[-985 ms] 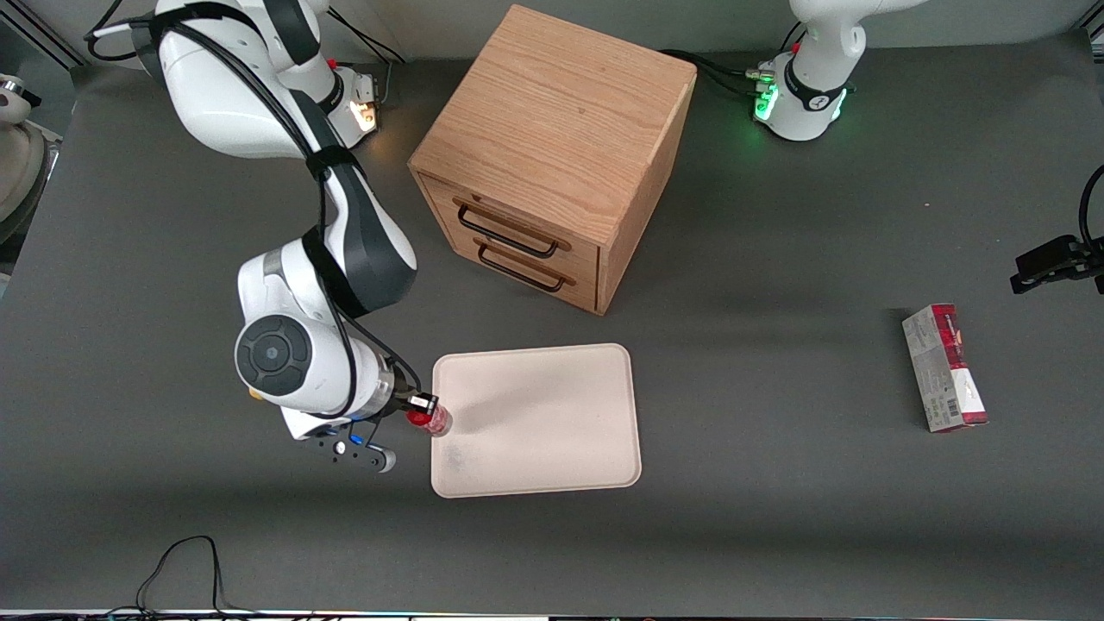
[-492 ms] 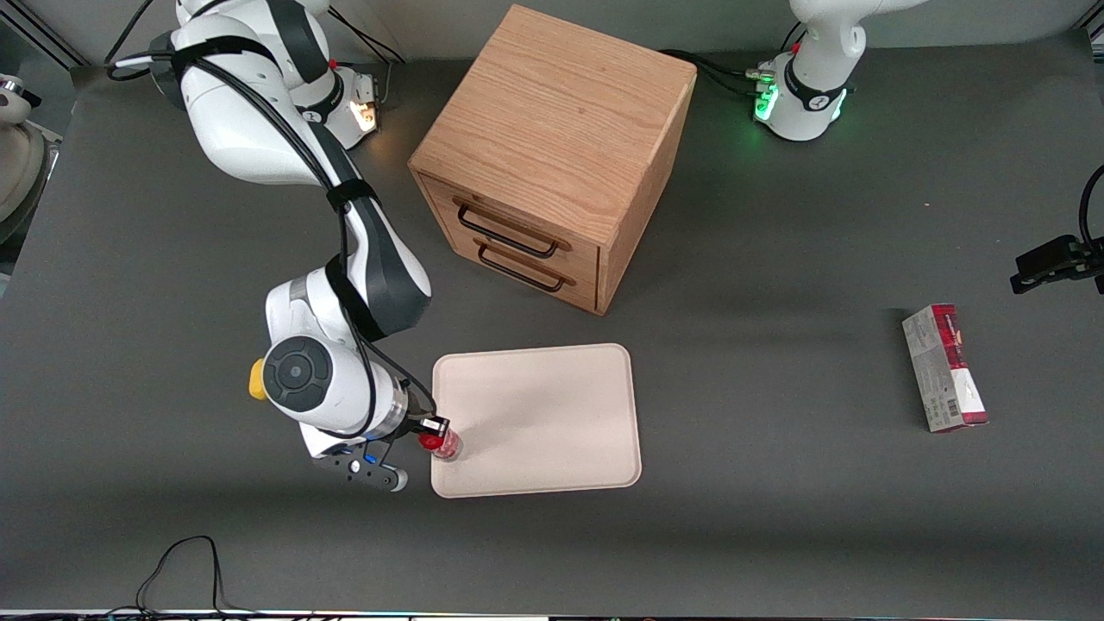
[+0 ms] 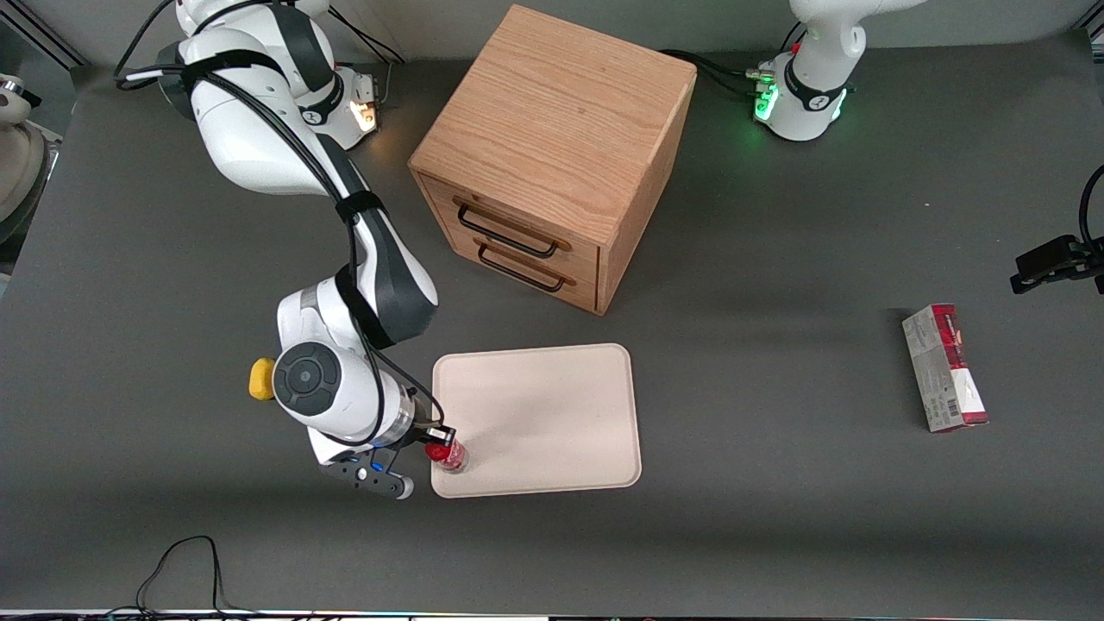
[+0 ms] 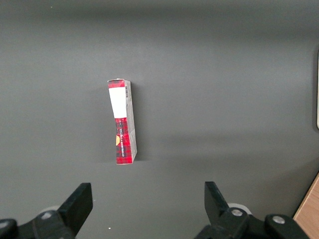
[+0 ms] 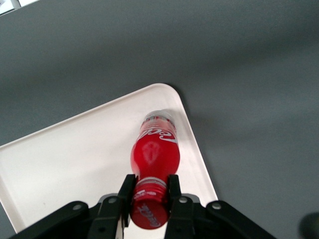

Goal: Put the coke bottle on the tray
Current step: 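Lower the bottle onto the tray's corner near the yellow object, then open the right gripper to release the bottle on the tray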

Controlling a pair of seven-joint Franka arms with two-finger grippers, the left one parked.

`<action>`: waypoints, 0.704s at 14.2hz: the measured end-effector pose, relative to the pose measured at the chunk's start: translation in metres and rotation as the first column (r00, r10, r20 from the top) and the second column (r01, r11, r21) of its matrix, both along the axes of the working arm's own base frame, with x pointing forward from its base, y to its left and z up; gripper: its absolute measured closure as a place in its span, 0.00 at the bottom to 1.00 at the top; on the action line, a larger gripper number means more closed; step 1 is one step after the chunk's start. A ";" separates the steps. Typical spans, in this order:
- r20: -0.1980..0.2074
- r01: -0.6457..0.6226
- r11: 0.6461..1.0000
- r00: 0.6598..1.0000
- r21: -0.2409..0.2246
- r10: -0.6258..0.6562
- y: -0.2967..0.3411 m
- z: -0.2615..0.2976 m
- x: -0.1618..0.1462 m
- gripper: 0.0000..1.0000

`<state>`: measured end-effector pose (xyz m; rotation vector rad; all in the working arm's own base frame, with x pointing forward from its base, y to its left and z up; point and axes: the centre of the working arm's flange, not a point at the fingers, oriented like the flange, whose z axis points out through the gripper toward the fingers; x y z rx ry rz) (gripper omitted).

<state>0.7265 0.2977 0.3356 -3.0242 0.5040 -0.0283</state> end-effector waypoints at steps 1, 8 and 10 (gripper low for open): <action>-0.001 0.000 1.000 1.000 0.000 0.000 0.000 -0.002 0.000 0.69; -0.007 0.000 1.000 1.000 -0.002 0.000 0.001 -0.009 0.000 0.59; -0.003 0.000 1.000 1.000 0.000 0.000 0.001 -0.007 0.001 0.37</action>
